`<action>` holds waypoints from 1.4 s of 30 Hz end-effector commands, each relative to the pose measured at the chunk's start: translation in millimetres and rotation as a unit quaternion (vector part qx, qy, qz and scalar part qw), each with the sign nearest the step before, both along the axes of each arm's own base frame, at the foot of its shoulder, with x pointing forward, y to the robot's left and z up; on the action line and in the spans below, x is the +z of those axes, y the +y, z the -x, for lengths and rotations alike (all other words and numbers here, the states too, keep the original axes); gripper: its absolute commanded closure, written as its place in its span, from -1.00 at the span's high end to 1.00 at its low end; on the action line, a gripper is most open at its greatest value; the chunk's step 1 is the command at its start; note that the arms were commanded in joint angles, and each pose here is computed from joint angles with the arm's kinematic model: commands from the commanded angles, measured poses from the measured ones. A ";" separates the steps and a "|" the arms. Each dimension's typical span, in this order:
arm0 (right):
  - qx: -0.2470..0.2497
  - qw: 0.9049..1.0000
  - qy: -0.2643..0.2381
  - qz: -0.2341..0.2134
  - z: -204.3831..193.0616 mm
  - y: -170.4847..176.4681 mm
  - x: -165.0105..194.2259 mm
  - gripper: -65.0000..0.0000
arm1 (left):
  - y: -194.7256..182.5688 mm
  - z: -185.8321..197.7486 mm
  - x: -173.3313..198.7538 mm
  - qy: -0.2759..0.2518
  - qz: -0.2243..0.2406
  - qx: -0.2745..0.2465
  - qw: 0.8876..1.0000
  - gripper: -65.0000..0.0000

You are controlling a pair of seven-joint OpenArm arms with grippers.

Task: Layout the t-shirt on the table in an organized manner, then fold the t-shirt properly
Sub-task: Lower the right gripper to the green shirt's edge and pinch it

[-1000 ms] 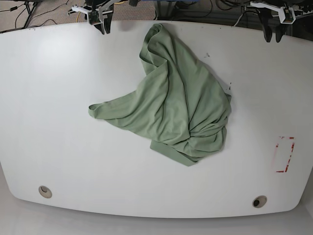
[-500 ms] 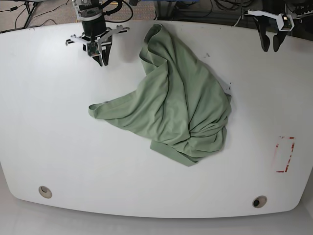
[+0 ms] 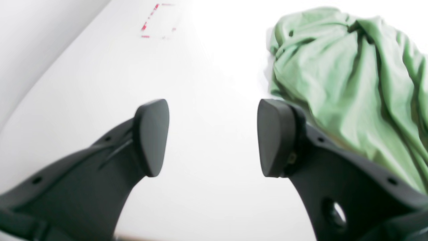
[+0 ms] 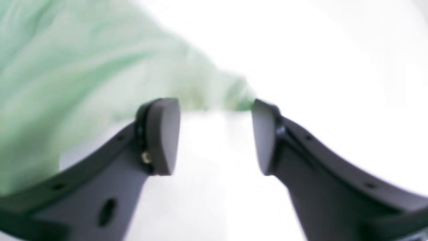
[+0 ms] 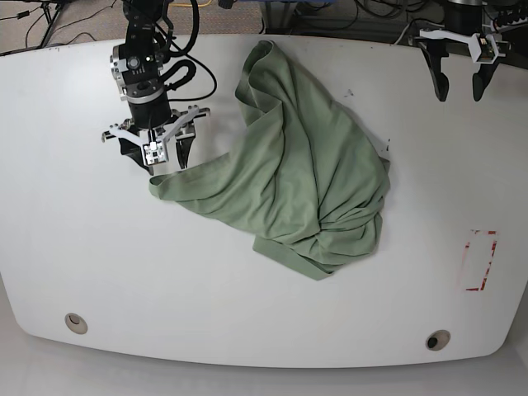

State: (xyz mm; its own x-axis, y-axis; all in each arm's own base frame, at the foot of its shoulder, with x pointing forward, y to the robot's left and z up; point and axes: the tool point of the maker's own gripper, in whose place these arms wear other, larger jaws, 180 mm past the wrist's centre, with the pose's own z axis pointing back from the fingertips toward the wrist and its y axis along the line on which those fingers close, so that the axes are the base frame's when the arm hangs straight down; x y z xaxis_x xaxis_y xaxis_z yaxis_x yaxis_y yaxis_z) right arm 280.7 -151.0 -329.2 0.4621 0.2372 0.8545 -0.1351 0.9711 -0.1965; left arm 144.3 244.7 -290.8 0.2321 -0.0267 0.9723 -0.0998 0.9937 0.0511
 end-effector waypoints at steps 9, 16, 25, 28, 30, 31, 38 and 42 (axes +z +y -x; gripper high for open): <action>-0.018 1.000 0.016 0.020 -63.1 -22.1 8.8 0.73 | 0.1 -3.8 6.8 -0.007 -0.004 -0.003 1.000 0.21; -0.024 0.999 0.045 0.009 -83.5 -25.0 -12.0 0.73 | 2.3 -3.1 6.9 -0.007 -0.007 -0.001 1.000 0.21; -0.026 0.995 0.093 -0.005 -86.7 -24.5 -48.1 0.73 | 2.5 -2.9 6.4 -0.006 -0.007 -0.001 1.000 0.21; -0.025 0.994 0.104 -0.009 -85.8 -23.8 -57.7 0.73 | 2.5 -2.9 6.4 -0.006 -0.007 -0.001 1.000 0.21; -0.023 0.994 0.100 -0.023 -86.6 -20.4 -59.7 0.73 | 2.5 -2.9 6.4 -0.006 -0.007 -0.001 1.000 0.21; -0.022 0.994 0.098 -0.030 -86.2 -19.3 -60.0 0.73 | 2.5 -2.9 6.4 -0.006 -0.007 -0.001 1.000 0.21; -0.023 0.990 0.119 -0.070 -74.7 -19.4 -77.8 0.72 | 2.9 -2.4 5.3 -0.005 -0.007 0.000 1.000 0.21; -0.024 0.989 0.122 -0.085 -70.9 -19.0 -80.6 0.60 | 3.4 -2.4 5.6 -0.005 -0.007 0.000 1.000 0.21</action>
